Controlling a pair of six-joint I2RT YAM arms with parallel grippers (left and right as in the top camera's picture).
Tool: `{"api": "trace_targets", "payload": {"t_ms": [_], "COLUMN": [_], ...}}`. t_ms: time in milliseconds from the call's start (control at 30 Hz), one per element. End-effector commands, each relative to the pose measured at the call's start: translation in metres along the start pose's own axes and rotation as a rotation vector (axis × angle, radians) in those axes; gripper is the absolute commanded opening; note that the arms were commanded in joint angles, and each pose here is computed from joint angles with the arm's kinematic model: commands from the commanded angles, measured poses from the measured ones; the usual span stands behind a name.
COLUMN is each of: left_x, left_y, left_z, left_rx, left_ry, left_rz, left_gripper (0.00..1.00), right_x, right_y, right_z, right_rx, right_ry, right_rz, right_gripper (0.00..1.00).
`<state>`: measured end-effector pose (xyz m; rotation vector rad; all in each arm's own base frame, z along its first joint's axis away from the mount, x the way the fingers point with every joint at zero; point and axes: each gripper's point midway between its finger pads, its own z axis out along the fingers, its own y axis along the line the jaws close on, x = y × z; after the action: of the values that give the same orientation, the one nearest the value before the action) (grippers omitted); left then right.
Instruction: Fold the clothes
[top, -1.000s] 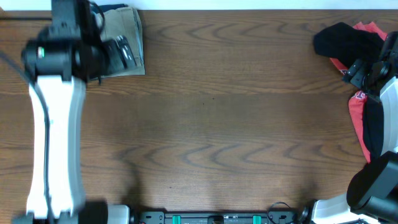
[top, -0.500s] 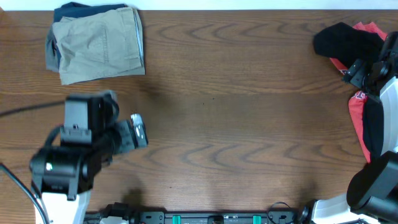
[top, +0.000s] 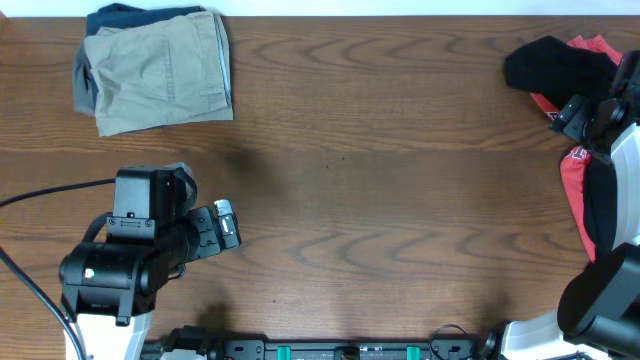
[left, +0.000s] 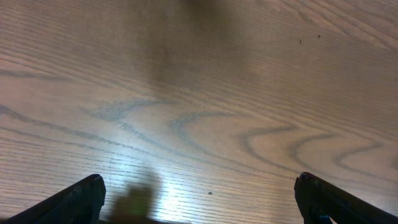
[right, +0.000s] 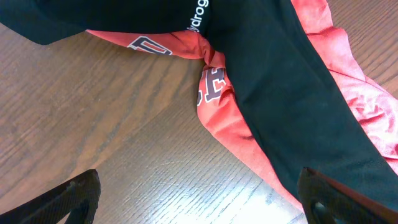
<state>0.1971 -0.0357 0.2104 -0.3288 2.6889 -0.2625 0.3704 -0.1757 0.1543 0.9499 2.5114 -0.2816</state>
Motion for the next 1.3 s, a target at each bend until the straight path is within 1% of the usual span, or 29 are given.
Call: {"api": "trace_targets", "payload": {"t_ms": [0, 133, 233, 333, 433, 500, 600, 733, 933, 1167, 1267], "left_x": [0.000, -0.010, -0.020, -0.022, -0.019, -0.017, -0.019, -0.020, -0.019, -0.021, -0.024], "left_y": [-0.001, -0.005, -0.010, -0.009, -0.007, -0.005, -0.006, -0.004, -0.001, 0.019, 0.023], "left_z": [0.002, 0.015, 0.031, 0.048, 0.063, 0.071, 0.071, 0.066, 0.072, 0.081, 0.075], "left_rx": [0.004, 0.025, 0.058, 0.095, 0.136, 0.169, 0.213, 0.242, 0.243, 0.187, 0.177], "left_ry": [0.002, -0.046, -0.131, -0.238, -0.354, -0.459, -0.632, -0.811, -0.916, -0.965, -0.992], "left_rz": [-0.007, 0.045, 0.106, 0.126, 0.136, 0.151, 0.202, 0.255, 0.292, 0.245, 0.235], "left_gripper": [0.98, 0.98, 0.98, 0.98, 0.98, 0.98, 0.98, 0.98, 0.98, 0.98, 0.98], "right_x": [-0.003, -0.003, -0.003, -0.003, -0.003, -0.003, -0.003, -0.003, -0.003, -0.003, -0.003], "right_y": [-0.002, -0.002, -0.002, -0.002, -0.002, -0.002, -0.002, -0.002, -0.002, -0.002, -0.002], "right_z": [-0.002, -0.002, -0.002, -0.002, -0.002, -0.002, -0.002, -0.002, -0.002, -0.002, -0.002], "right_rx": [0.010, 0.011, 0.011, 0.011, 0.011, 0.011, 0.010, 0.011, 0.010, 0.011, 0.011], "right_ry": [-0.010, -0.010, -0.010, -0.010, -0.010, -0.010, -0.010, -0.010, -0.010, -0.010, -0.010], "right_rz": [-0.010, -0.010, -0.010, -0.010, -0.010, -0.010, -0.010, -0.010, -0.010, -0.010, -0.011], "right_gripper": [0.99, 0.99, 0.99, 0.99, 0.99, 0.99, 0.99, 0.99, 0.99, 0.99, 0.99]}}
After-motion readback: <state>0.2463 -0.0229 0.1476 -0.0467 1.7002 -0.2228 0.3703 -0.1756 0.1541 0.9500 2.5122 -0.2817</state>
